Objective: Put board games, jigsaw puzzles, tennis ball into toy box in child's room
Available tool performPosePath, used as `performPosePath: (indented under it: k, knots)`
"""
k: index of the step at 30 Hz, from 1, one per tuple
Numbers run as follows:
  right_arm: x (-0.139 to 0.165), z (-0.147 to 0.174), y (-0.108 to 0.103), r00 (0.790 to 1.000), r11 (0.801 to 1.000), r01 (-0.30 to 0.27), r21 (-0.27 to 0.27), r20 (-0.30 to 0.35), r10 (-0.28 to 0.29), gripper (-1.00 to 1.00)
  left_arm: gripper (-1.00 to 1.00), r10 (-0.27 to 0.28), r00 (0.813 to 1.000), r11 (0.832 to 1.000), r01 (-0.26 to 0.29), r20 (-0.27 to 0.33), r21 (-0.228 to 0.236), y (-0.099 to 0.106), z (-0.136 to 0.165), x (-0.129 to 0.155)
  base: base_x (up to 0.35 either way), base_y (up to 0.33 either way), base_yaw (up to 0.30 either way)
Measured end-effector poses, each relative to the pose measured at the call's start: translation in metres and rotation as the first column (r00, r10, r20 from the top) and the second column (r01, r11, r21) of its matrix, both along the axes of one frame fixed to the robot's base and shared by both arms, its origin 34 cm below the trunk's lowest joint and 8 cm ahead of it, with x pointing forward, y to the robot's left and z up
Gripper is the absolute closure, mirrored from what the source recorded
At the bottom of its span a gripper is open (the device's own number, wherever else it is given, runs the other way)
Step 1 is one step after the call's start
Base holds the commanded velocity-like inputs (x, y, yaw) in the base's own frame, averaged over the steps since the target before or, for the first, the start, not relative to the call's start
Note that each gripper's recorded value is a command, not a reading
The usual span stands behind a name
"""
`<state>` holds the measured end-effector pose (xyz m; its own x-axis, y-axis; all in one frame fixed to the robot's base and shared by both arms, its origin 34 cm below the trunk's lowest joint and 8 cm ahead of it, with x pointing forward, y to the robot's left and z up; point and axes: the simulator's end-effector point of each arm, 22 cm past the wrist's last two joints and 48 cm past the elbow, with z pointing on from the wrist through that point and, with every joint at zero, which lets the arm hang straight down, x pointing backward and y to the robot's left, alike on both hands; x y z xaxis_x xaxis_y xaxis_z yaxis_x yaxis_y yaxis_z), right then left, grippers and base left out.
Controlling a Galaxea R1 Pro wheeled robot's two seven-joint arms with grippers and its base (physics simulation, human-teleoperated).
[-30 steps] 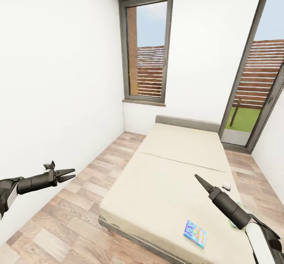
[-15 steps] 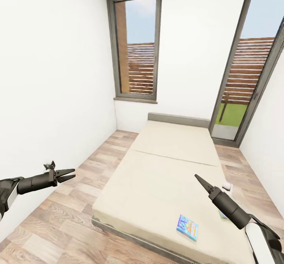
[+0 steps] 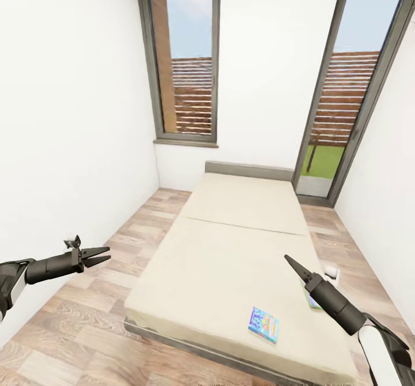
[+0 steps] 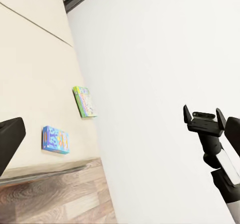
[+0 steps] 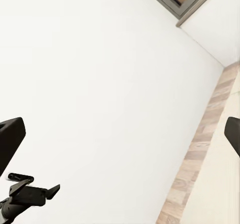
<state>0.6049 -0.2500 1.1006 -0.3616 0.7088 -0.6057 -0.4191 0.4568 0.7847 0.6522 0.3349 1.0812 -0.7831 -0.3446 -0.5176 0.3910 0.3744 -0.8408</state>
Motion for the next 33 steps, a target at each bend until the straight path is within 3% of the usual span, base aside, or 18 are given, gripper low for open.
performPosePath:
  k: [33]
  knots:
    - [0.003,-0.017,0.0,0.999,1.0,0.002,0.0,-0.033,-0.002,-1.0,-1.0,-0.002,0.999,1.0,0.002,-0.036,0.001,-0.001,-0.02,0.002,0.0,0.0,-0.175]
